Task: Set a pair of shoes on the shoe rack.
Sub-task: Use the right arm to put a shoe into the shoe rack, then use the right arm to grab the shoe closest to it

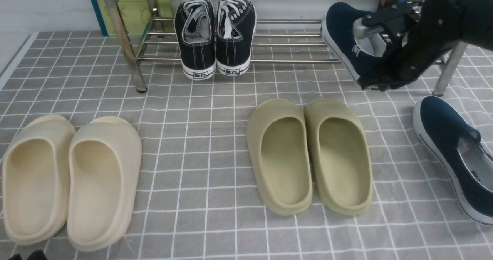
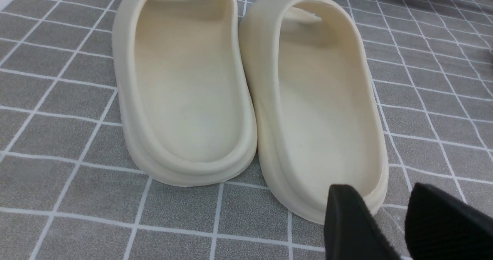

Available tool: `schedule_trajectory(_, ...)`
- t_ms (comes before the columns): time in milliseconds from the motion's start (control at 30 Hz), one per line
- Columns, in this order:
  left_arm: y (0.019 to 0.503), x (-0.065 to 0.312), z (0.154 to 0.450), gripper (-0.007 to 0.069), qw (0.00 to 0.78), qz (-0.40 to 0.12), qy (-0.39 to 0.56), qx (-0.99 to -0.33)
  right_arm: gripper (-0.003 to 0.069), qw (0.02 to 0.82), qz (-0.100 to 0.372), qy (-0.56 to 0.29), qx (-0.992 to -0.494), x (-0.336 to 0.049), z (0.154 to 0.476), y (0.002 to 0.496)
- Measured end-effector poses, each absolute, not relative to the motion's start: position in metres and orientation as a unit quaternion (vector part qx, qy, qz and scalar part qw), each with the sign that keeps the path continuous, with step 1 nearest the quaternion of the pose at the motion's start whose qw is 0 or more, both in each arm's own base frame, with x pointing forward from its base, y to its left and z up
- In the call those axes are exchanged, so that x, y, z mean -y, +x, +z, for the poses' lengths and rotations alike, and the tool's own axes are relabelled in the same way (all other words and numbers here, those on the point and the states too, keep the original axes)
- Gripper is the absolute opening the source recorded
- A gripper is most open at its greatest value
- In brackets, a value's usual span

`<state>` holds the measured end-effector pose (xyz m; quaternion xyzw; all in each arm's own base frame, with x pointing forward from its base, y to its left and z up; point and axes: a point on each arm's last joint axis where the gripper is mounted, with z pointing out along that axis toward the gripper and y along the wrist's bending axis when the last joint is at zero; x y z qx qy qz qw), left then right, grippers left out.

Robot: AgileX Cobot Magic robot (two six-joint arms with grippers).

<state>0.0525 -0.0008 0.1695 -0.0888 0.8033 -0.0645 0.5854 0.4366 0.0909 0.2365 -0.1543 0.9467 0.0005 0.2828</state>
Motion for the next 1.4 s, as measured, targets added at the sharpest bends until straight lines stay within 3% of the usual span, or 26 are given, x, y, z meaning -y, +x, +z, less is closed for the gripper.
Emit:
schedule_trajectory(200,0.052,0.001,0.169,0.0239,0.584,-0.064,-0.089,-0.804,-0.0003,0.293,0.014,-0.145,-0.945,-0.094,0.231,0.443)
schedule_trajectory(567,0.052,0.001,0.169,0.0239,0.584,-0.064,-0.089,-0.804,-0.0003,0.362,0.019,-0.140,-0.921,-0.098,0.258,0.459)
schedule_trajectory(967,0.052,0.001,0.169,0.0239,0.584,-0.064,-0.089,-0.804,0.0007,0.355,0.003,-0.140,-0.924,-0.096,0.253,0.462)
schedule_trajectory(1067,0.052,0.001,0.169,0.0239,0.584,-0.064,-0.089,-0.804,0.0038,0.347,0.001,-0.128,-0.929,-0.094,0.252,0.461)
schedule_trajectory(1133,0.052,0.001,0.169,0.0239,0.584,-0.064,-0.089,-0.804,0.0098,0.333,-0.001,-0.121,-0.935,-0.093,0.259,0.457)
schedule_trajectory(1267,0.052,0.001,0.169,0.0239,0.584,-0.064,-0.089,-0.804,0.0246,0.307,-0.007,-0.113,-0.945,-0.087,0.296,0.439)
schedule_trajectory(1400,0.052,0.001,0.169,0.0239,0.584,-0.064,-0.089,-0.804,0.0400,0.279,-0.042,-0.112,-0.953,-0.074,0.339,0.407)
